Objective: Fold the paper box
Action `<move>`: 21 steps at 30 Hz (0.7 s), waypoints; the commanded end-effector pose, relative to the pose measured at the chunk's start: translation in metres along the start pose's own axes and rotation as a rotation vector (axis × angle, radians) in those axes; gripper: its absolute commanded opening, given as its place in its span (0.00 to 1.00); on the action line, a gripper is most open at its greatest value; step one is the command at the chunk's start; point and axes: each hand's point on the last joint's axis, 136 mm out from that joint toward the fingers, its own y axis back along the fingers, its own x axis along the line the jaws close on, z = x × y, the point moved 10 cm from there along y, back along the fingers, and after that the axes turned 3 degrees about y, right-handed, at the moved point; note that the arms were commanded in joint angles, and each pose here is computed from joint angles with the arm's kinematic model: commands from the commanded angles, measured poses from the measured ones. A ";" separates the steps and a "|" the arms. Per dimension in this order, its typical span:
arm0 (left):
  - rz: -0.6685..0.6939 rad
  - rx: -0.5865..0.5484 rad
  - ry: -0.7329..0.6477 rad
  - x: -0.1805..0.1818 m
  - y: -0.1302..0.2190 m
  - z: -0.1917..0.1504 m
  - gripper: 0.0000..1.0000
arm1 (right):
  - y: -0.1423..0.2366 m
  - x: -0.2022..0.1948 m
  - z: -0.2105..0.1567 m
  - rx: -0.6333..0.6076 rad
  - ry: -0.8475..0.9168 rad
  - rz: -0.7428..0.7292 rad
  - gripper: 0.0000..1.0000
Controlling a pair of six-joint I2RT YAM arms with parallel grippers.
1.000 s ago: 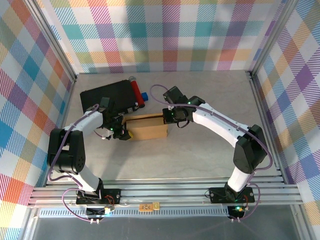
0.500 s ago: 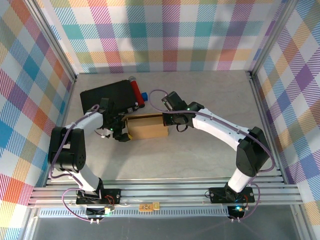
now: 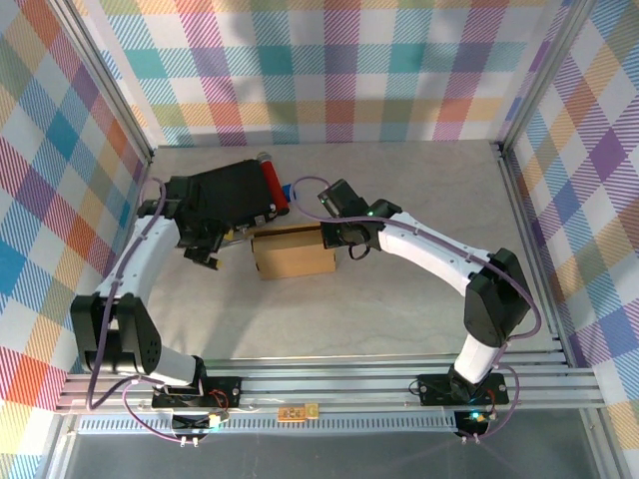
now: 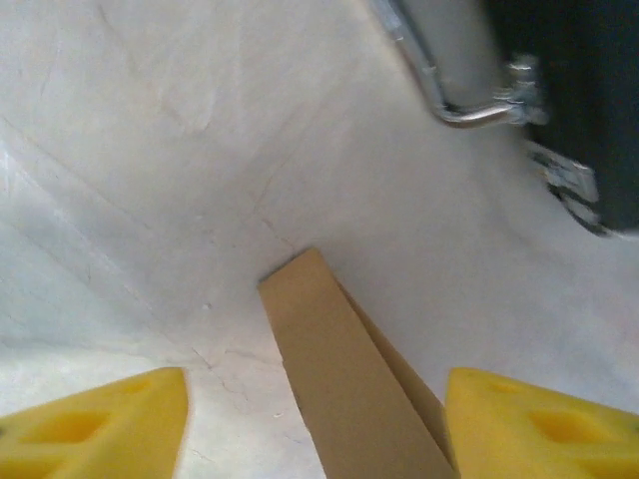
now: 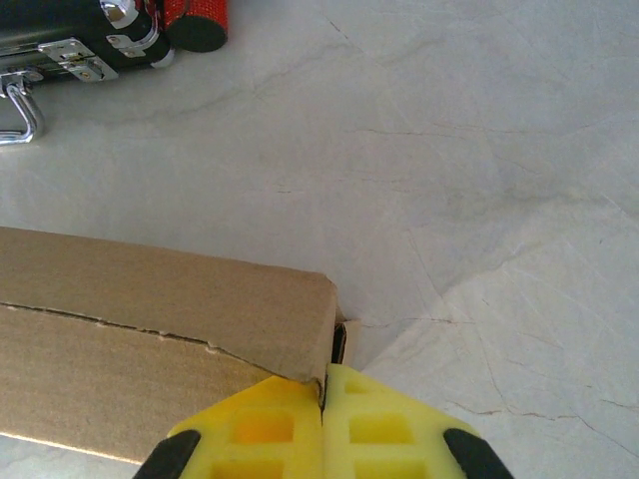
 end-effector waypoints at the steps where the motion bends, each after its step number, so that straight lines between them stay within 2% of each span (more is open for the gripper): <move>1: -0.020 -0.072 -0.416 0.000 0.034 -0.009 0.41 | -0.018 -0.003 -0.029 0.188 0.057 -0.046 0.00; 5: -0.068 -0.065 -0.799 -0.007 0.052 -0.035 0.28 | -0.016 -0.002 -0.026 0.188 0.070 -0.039 0.00; 8: -0.019 -0.083 -1.033 -0.006 0.054 -0.051 0.27 | -0.016 -0.001 -0.026 0.195 0.082 -0.030 0.00; 11: 0.012 -0.118 -1.250 -0.008 0.050 -0.063 0.33 | -0.016 0.000 -0.026 0.200 0.088 -0.017 0.00; 14: 0.035 -0.162 -1.347 -0.011 0.043 -0.063 0.38 | -0.018 0.000 -0.027 0.214 0.091 -0.010 0.00; 18: 0.091 -0.202 -1.372 -0.021 0.033 -0.057 0.39 | -0.019 0.000 -0.029 0.225 0.091 -0.007 0.00; 21: 0.107 -0.188 -1.390 -0.028 0.024 -0.055 0.40 | -0.020 0.000 -0.031 0.234 0.092 -0.005 0.00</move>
